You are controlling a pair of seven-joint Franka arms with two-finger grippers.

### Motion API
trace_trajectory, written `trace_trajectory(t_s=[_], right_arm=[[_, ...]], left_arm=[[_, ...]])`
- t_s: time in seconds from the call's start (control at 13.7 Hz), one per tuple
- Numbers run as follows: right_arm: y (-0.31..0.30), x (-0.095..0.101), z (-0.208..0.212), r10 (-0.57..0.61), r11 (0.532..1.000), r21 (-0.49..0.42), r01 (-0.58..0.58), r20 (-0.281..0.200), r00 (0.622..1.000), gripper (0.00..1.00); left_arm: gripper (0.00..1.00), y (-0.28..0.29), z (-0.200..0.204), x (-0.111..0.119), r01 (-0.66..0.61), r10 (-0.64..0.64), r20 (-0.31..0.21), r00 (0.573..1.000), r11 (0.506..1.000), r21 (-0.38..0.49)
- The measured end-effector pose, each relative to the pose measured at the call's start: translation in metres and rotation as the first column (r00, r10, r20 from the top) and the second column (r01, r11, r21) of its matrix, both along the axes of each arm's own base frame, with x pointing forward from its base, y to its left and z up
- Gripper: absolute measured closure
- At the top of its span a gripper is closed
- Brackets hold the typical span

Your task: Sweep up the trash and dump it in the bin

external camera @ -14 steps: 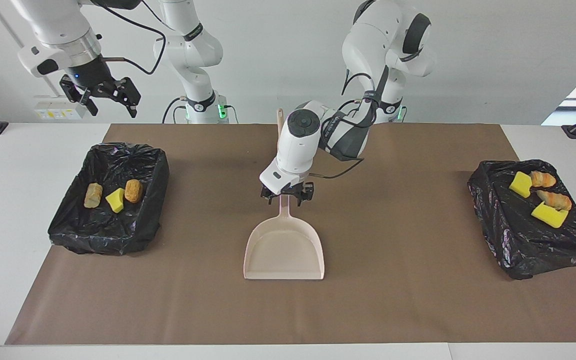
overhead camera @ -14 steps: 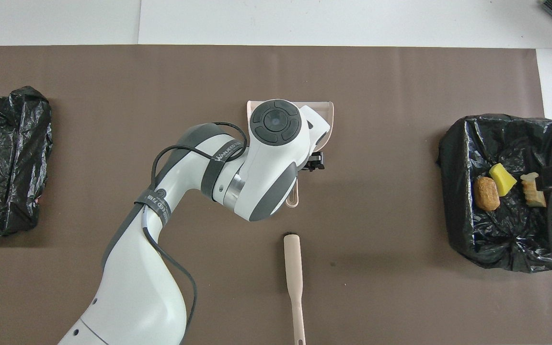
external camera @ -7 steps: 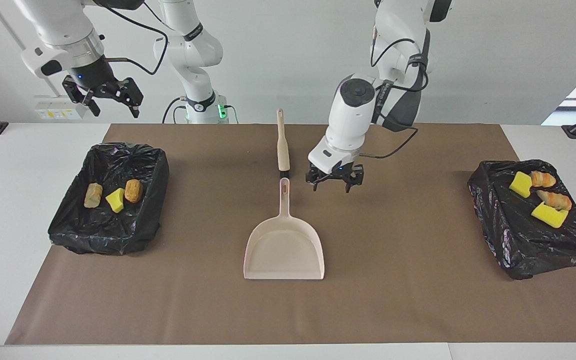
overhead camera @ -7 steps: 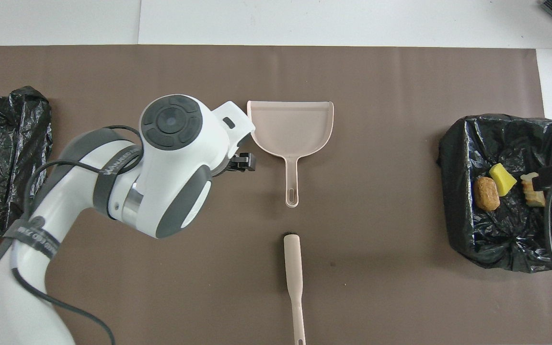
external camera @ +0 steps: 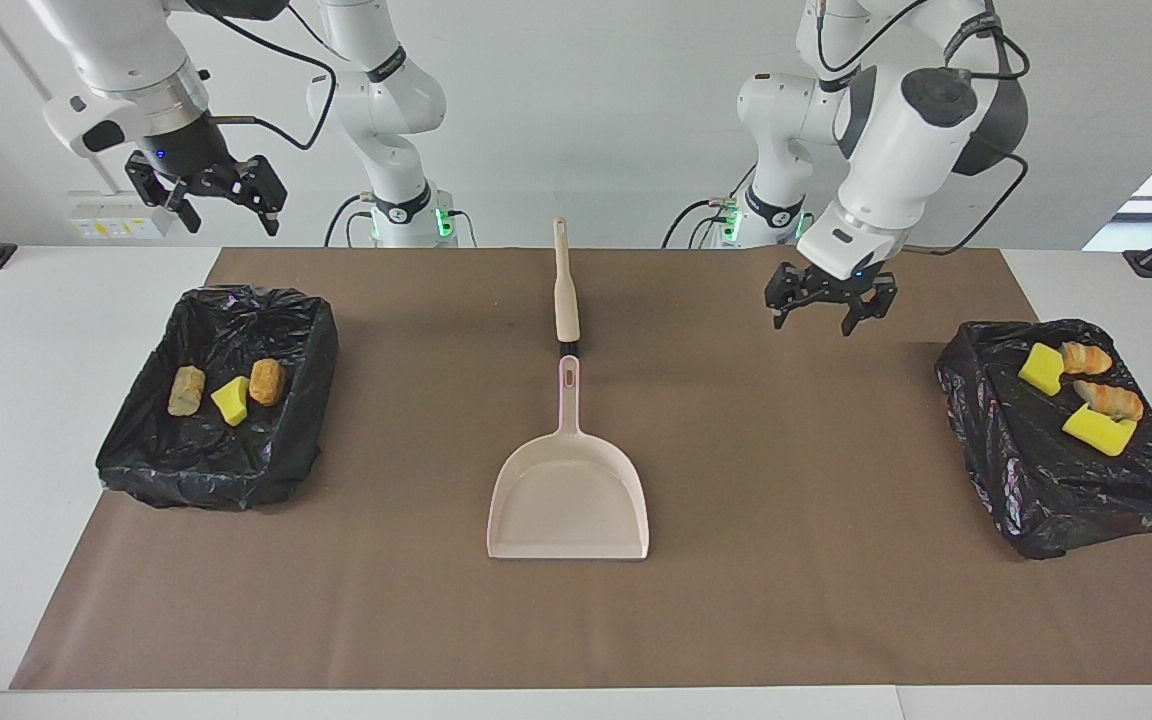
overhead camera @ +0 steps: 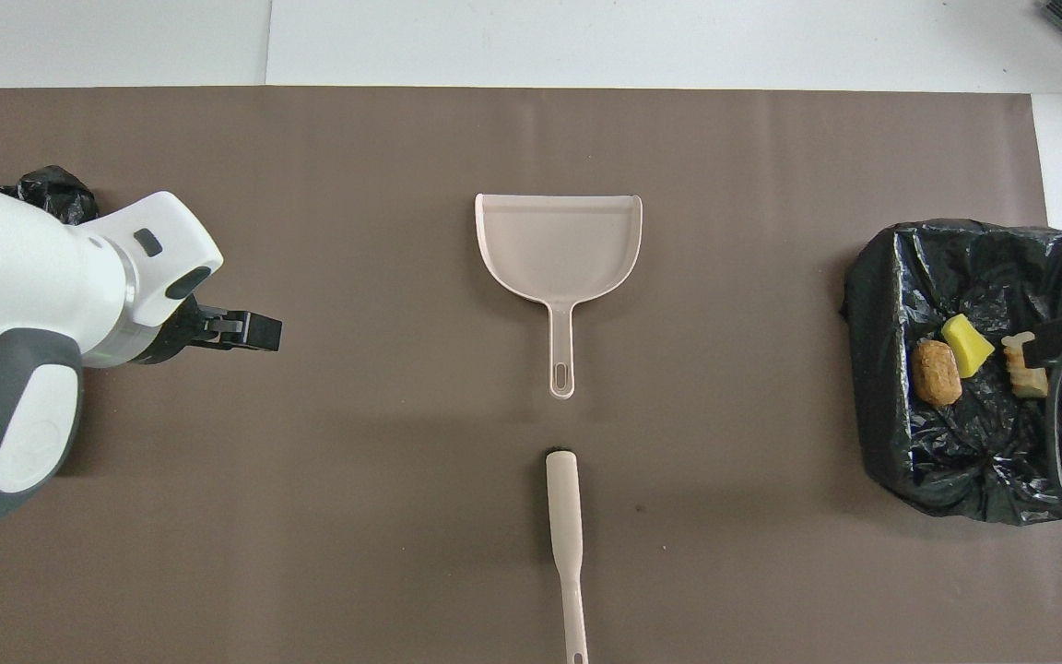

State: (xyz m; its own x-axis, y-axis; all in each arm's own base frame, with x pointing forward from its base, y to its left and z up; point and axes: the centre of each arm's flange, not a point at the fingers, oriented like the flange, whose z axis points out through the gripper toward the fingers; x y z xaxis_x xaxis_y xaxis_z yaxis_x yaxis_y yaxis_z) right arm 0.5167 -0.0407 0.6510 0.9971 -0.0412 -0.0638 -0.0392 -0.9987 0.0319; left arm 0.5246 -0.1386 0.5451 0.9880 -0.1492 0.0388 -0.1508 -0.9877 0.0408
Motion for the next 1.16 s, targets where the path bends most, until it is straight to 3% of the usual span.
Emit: trace_trajectory(t_s=[0.51, 0.95, 1.16], right_arm=[[0.001, 0.0, 0.0, 0.002, 1.0, 0.0, -0.002, 0.0, 1.0, 0.0], [0.001, 0.0, 0.0, 0.002, 1.0, 0.0, -0.002, 0.0, 1.0, 0.0], [0.001, 0.0, 0.0, 0.002, 1.0, 0.0, -0.002, 0.0, 1.0, 0.0]], left_arm=[[0.0, 0.063, 0.121, -0.016, 0.048, -0.048, -0.044, 0.998, 0.999, 0.008], [0.0, 0.095, 0.142, 0.013, 0.04, -0.038, -0.091, 0.995, 0.999, 0.022], [0.0, 0.099, 0.147, 0.011, 0.038, -0.036, -0.081, 0.996, 0.999, 0.021]])
